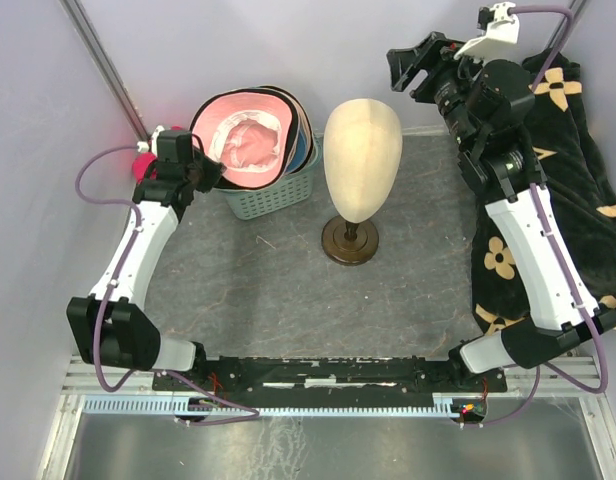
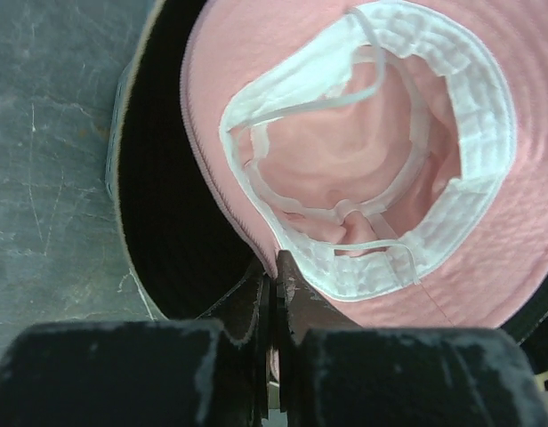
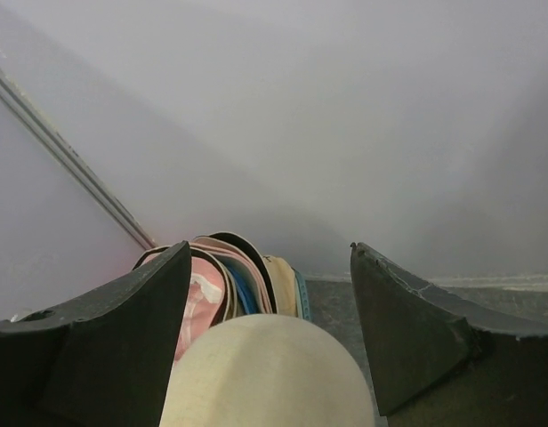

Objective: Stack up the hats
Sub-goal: Pick up the hat from the bin.

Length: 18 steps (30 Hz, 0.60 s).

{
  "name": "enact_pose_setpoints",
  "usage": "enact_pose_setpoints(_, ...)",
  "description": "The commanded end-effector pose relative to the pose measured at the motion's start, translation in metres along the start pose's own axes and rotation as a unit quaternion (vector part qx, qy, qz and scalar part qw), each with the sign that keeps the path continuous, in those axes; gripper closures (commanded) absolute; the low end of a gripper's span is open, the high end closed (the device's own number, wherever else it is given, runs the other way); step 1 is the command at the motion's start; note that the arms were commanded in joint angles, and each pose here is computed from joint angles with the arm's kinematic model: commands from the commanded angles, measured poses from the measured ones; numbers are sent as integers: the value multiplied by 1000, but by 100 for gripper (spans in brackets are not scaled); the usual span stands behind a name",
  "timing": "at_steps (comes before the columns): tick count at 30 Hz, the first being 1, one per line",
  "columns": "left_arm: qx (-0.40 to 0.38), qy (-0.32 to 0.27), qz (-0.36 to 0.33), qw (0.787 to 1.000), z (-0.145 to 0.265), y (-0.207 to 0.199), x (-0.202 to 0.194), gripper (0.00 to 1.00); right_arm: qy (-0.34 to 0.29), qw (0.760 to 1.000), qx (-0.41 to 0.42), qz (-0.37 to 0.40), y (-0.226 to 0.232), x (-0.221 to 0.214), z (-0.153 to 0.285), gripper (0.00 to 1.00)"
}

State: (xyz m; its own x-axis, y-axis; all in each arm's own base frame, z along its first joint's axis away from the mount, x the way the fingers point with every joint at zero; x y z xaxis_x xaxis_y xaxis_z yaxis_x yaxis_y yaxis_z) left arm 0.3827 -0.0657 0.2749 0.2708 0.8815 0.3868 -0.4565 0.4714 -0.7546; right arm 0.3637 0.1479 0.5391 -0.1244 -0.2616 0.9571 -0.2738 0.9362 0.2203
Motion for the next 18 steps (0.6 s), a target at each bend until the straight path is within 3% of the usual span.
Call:
enact_pose_setpoints(1, -33, -64, -70, 995, 21, -40, 28, 97, -13, 998, 54, 22, 25, 18, 3, 20)
enact_pose_setpoints(9, -72, -129, -135, 980, 51, -90, 51, 97, 23, 988, 139, 58, 71, 4, 1, 20)
enact_pose_setpoints(18, -124, -120, -189, 967, 68, -138, 57, 97, 69, 955, 259, 129, 128, -26, 11, 17)
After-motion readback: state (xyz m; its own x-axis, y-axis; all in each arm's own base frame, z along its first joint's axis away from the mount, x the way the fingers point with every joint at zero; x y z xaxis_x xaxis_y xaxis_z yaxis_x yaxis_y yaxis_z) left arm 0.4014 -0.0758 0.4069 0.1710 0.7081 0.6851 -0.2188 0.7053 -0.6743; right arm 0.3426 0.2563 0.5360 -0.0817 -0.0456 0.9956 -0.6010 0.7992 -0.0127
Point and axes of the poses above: each gripper's point midway between its finger pads, its own z axis back along the fingers, its own y axis along the line the jaws close on, x = y × z, the point moved 4 cm from there along z, back along the fingers, and after that the axes turned 10 degrees about z, right-handed, at the moved point
